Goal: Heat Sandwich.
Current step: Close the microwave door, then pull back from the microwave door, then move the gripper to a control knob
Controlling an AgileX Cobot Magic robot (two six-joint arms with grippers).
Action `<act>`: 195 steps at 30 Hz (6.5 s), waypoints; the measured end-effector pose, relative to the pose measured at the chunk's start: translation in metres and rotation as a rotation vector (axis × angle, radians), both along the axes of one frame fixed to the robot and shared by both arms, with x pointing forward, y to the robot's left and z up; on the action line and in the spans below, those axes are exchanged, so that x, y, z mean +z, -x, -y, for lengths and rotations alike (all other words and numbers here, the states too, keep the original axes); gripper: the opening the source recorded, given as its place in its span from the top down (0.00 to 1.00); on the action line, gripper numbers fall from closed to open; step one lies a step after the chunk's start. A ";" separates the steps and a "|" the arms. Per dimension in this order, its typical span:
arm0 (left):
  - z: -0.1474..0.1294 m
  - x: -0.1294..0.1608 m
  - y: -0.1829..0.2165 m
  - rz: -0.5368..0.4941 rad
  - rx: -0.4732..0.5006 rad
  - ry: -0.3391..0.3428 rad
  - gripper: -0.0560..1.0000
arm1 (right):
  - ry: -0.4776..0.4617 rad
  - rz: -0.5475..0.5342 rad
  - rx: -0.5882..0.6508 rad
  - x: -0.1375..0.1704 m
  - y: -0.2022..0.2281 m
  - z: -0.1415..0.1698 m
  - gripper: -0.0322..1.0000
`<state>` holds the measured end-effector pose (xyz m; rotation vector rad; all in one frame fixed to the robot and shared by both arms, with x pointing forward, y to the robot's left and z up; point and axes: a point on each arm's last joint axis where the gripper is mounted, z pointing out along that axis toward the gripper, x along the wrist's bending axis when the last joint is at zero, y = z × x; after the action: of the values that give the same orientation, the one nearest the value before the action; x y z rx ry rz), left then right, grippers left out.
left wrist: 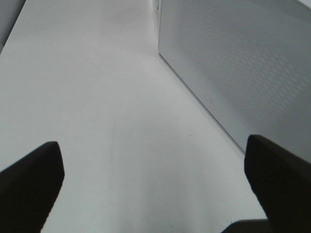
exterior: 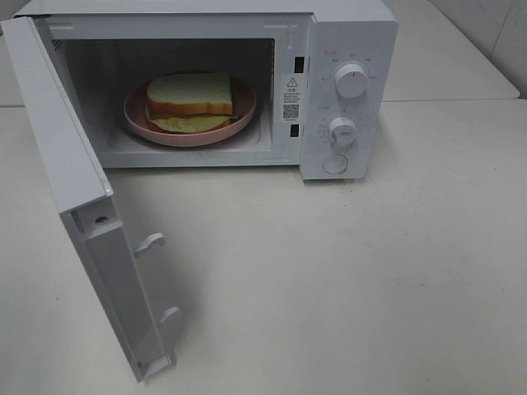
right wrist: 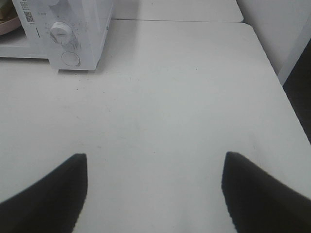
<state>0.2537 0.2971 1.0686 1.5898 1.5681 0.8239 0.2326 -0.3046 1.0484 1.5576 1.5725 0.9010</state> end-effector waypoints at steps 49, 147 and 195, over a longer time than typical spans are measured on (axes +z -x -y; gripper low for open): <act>0.000 -0.103 -0.205 0.184 0.062 -0.013 0.95 | 0.000 -0.002 0.000 0.000 0.000 0.000 0.25; 0.252 -0.120 -0.331 0.377 -0.533 0.184 0.95 | 0.000 -0.005 0.000 0.000 0.000 0.000 0.25; 0.200 -0.132 -0.220 0.106 -0.624 0.122 0.03 | 0.000 -0.006 0.000 0.000 0.000 0.000 0.25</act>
<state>0.4736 0.0976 0.9364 1.7664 0.9345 0.4467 0.2323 -0.3046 1.0479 1.5618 1.5764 0.8969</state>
